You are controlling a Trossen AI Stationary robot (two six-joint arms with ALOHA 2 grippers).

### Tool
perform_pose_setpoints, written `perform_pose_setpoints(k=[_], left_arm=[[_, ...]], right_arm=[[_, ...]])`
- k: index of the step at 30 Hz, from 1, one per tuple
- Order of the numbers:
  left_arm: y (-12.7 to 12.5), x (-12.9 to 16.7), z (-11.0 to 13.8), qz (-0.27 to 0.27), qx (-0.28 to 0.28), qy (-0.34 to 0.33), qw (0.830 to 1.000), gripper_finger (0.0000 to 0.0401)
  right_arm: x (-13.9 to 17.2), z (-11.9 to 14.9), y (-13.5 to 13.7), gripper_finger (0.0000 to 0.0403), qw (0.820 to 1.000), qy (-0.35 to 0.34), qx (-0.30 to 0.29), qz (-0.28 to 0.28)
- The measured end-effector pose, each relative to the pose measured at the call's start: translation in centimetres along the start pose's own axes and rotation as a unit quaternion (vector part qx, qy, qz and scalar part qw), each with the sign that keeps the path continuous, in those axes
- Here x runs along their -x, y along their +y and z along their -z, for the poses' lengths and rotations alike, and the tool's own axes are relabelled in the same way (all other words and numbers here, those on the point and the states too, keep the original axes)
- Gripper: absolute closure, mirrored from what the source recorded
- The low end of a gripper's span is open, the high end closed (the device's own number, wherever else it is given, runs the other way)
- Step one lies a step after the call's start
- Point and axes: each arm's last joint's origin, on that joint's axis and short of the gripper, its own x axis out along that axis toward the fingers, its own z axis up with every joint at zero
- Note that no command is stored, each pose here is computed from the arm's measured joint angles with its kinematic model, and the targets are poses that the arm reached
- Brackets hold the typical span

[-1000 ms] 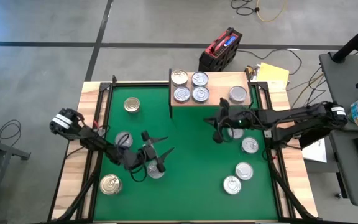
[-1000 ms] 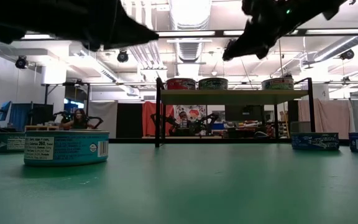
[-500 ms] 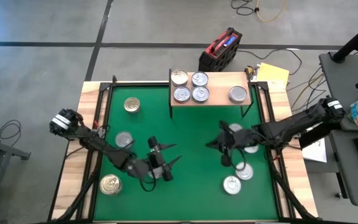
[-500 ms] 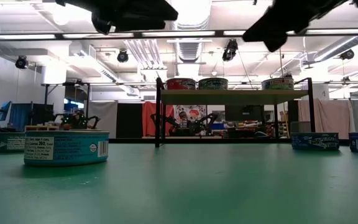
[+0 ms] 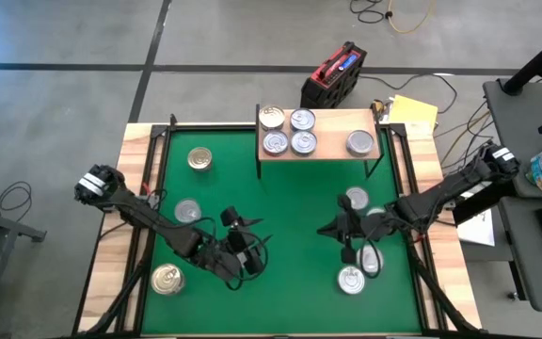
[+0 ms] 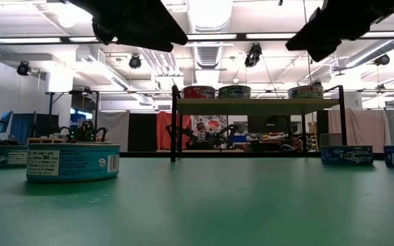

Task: Stack canned seafood by type on shelf
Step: Stack the blue/pink tuna can on top of the other blue/pink tuna can on the shelf

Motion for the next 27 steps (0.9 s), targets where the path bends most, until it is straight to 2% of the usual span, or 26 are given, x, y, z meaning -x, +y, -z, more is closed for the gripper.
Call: perform_pose_setpoints(k=[4,10,13,16,21,24,27], left_arm=[[0.4,0.3,0.1,0.022,-0.001,0.025,0.999,0.0172],[2.3,0.5,0.5,0.067,0.023,0.130,0.989,0.0177],[3.2,0.4,0.8,0.069,0.030,0.177,0.981,0.0188],[3.5,0.2,0.9,0.098,0.044,0.218,0.970,0.0200],[3.4,0.7,0.8,0.170,0.088,0.275,0.942,0.0213],[3.4,1.3,0.3,0.203,0.116,0.343,0.910,0.0218],[3.4,2.4,-0.9,0.203,0.144,0.410,0.878,0.0223]], right_arm=[[0.1,1.2,-0.5,0.0394,0.997,0.049,-0.028,0.054],[0.8,3.5,-1.7,0.0394,0.973,0.136,-0.105,0.156],[0.9,3.7,-1.8,0.0394,0.968,0.135,-0.119,0.175],[0.8,3.6,-1.8,0.0394,0.969,0.129,-0.120,0.172],[0.7,3.3,-1.6,0.0394,0.972,0.115,-0.120,0.164],[0.6,3.2,-1.6,0.0394,0.973,0.112,-0.118,0.162],[0.6,3.2,-1.6,0.0394,0.974,0.110,-0.116,0.163]])
